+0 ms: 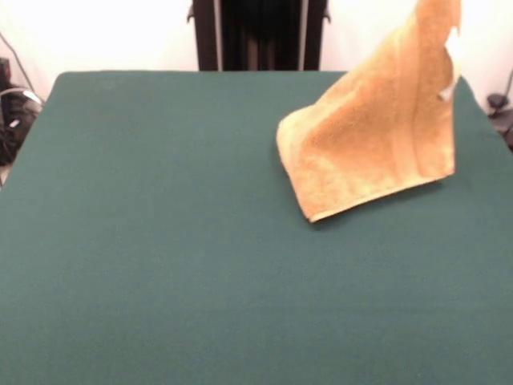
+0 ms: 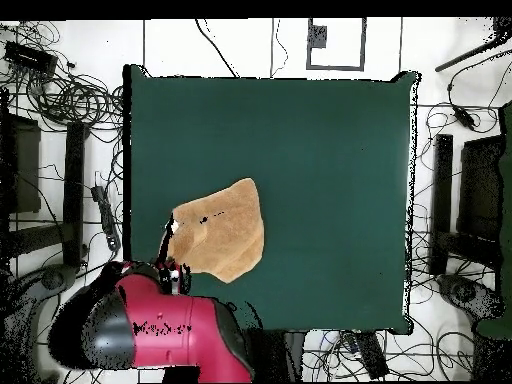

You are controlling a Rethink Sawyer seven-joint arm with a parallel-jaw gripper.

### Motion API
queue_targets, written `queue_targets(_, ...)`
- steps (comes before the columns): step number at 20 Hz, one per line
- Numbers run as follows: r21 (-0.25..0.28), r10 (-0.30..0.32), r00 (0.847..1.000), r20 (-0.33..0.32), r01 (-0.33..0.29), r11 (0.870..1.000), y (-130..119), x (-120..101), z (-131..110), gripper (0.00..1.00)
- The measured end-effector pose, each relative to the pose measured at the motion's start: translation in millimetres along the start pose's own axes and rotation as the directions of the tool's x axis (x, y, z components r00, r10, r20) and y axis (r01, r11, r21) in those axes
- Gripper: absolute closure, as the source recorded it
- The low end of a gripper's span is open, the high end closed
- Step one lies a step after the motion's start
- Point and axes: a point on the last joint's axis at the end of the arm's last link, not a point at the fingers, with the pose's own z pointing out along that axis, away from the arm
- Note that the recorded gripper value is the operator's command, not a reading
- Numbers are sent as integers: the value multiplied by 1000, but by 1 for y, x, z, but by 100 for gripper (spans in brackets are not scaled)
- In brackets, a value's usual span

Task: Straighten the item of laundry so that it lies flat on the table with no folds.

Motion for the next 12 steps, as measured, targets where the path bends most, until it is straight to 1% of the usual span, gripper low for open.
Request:
queue_targets(4, 1, -9, 1000, 21, 9, 1000, 4, 4, -11, 100)
queue_targets(6, 1, -11, 1000, 23, 11, 1000, 6, 6, -12, 100)
queue_targets(9, 6, -15, 999, 31, 14, 1000, 6, 8, -9, 100)
queue_targets(12, 14, -13, 998, 61, 12, 1000, 3, 6, 1, 100)
